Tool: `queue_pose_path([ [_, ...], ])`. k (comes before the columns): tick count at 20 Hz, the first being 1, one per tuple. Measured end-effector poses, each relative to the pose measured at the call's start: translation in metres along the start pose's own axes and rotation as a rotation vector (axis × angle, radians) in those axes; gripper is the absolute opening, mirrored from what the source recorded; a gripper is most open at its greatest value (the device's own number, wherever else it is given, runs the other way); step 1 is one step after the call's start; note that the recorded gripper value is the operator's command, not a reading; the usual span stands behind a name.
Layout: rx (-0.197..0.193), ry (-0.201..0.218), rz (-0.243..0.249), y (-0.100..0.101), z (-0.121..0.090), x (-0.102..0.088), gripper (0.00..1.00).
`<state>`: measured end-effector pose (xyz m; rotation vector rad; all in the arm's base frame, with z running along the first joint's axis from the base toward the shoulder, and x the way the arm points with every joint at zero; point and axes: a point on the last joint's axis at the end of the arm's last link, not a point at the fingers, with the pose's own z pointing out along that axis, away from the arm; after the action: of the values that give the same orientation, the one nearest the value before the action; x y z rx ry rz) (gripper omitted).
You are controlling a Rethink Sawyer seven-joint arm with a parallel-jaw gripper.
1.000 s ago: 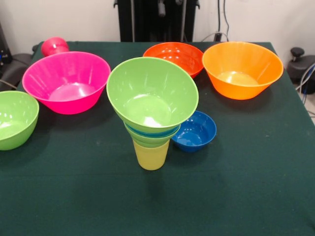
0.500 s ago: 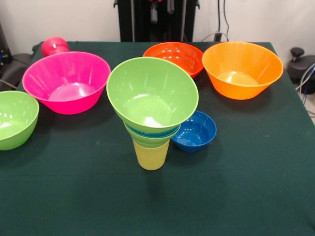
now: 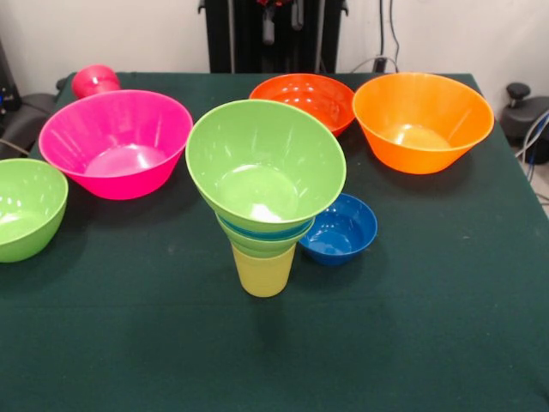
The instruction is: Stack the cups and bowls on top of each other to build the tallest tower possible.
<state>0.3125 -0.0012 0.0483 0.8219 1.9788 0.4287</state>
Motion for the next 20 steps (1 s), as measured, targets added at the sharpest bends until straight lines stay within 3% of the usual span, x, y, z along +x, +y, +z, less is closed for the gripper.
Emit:
queue_pose_path([
  [12,0.091,0.06,-0.039,-0.017,0.01,0.014,1.0],
  [20,0.078,0.078,-0.065,-0.025,0.022,0.016,1.0],
])
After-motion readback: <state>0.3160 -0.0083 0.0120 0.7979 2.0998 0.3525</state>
